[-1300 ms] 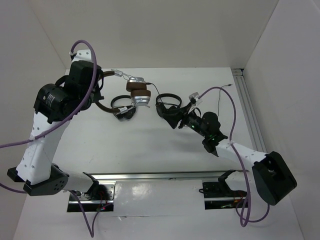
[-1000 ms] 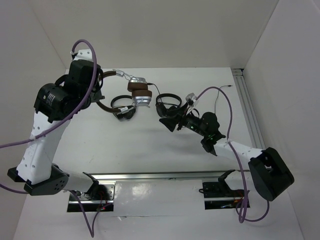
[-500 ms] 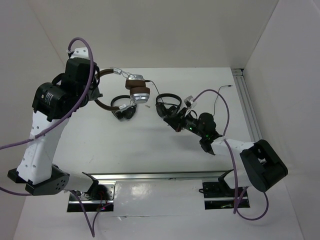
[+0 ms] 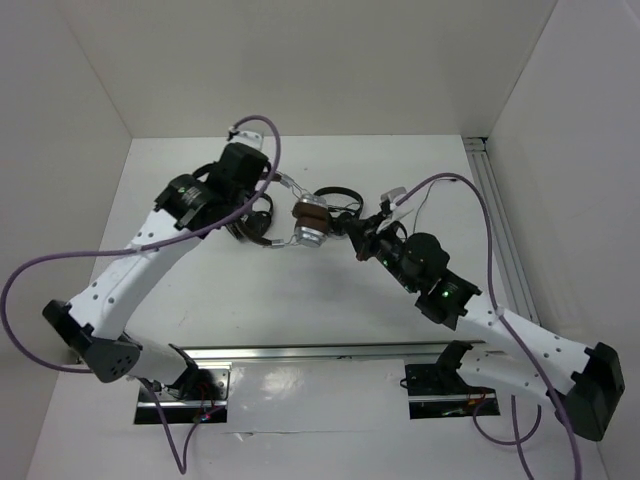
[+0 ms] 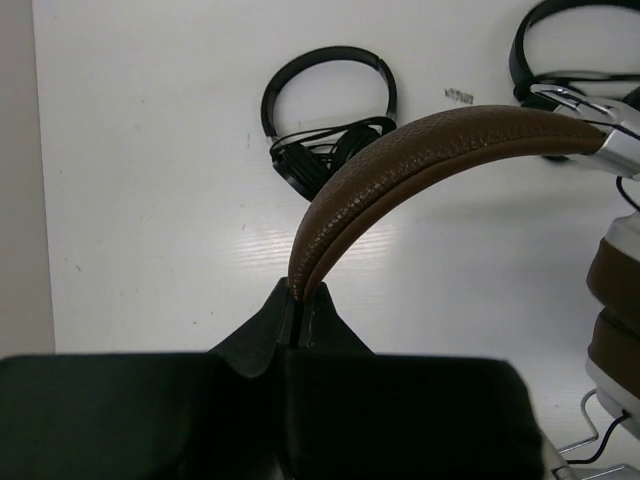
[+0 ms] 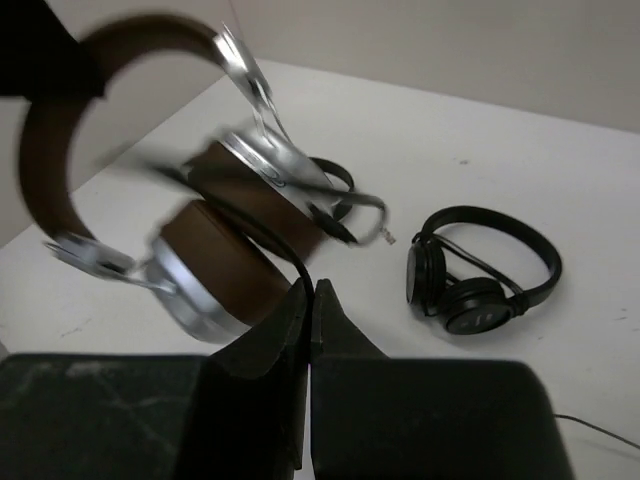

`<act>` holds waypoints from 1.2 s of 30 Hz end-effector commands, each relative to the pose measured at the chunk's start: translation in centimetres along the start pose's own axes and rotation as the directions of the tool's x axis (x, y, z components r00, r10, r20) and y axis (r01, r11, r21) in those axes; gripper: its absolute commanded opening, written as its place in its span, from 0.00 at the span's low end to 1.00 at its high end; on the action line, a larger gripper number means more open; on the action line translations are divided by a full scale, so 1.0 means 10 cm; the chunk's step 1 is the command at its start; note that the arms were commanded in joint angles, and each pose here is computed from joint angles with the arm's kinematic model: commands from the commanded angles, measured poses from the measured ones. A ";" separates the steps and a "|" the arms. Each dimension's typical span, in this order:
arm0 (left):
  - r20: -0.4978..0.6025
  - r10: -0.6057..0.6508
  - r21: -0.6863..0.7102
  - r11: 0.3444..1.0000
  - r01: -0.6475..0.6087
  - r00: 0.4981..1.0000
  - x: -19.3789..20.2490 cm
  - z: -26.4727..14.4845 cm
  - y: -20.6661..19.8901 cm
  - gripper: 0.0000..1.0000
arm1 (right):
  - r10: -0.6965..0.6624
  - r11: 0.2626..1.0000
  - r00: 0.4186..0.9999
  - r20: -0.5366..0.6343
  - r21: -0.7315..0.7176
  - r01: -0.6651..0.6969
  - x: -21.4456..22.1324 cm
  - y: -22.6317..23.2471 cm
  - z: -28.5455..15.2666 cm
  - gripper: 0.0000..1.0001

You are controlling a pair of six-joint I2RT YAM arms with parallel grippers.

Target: Wrap the headphones

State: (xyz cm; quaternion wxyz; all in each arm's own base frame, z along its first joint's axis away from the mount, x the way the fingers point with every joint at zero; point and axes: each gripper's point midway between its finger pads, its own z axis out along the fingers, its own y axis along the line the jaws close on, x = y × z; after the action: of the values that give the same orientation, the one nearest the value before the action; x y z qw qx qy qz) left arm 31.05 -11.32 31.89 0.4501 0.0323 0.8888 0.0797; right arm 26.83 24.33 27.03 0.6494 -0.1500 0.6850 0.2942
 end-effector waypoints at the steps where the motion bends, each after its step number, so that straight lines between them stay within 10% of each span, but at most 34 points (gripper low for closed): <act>1: 0.086 0.023 0.003 1.000 -0.023 0.996 -0.20 0.14 -0.19 0.00 | -0.116 0.970 0.989 -0.096 0.205 0.134 -0.13 -0.22 -0.27 0.00; 12: 0.141 0.368 -0.120 0.928 -0.353 0.919 0.25 0.18 -0.48 0.00 | -0.228 0.923 0.959 -0.169 0.276 0.268 -0.29 0.30 -0.69 0.00; 16: 0.116 0.403 -0.395 0.857 -0.330 0.908 0.28 0.19 -0.10 0.00 | -0.280 0.908 0.919 -0.277 0.235 0.347 -0.22 0.41 -0.77 0.00; 22: 0.092 0.219 -0.459 0.875 -0.153 0.971 0.27 0.19 0.29 0.00 | -0.309 0.821 0.883 -0.353 0.369 0.435 -0.19 0.16 -0.88 0.00; 29: 0.081 0.283 -0.106 0.956 -0.274 0.956 0.47 0.33 -0.23 0.00 | -0.337 0.731 0.895 -0.292 0.519 0.444 -0.39 -0.04 -0.92 0.00; 36: 0.163 0.407 0.245 0.866 -0.436 0.899 0.69 0.13 -0.86 0.00 | -0.378 0.715 0.885 -0.270 0.522 0.465 -0.32 0.05 -0.94 0.00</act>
State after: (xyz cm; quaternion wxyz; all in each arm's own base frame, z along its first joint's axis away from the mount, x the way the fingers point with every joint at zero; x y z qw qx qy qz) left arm 29.03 -15.33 22.71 0.4318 0.2414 0.8567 0.1464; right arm 19.54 18.64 29.21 0.6396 -0.1468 0.7499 -0.0841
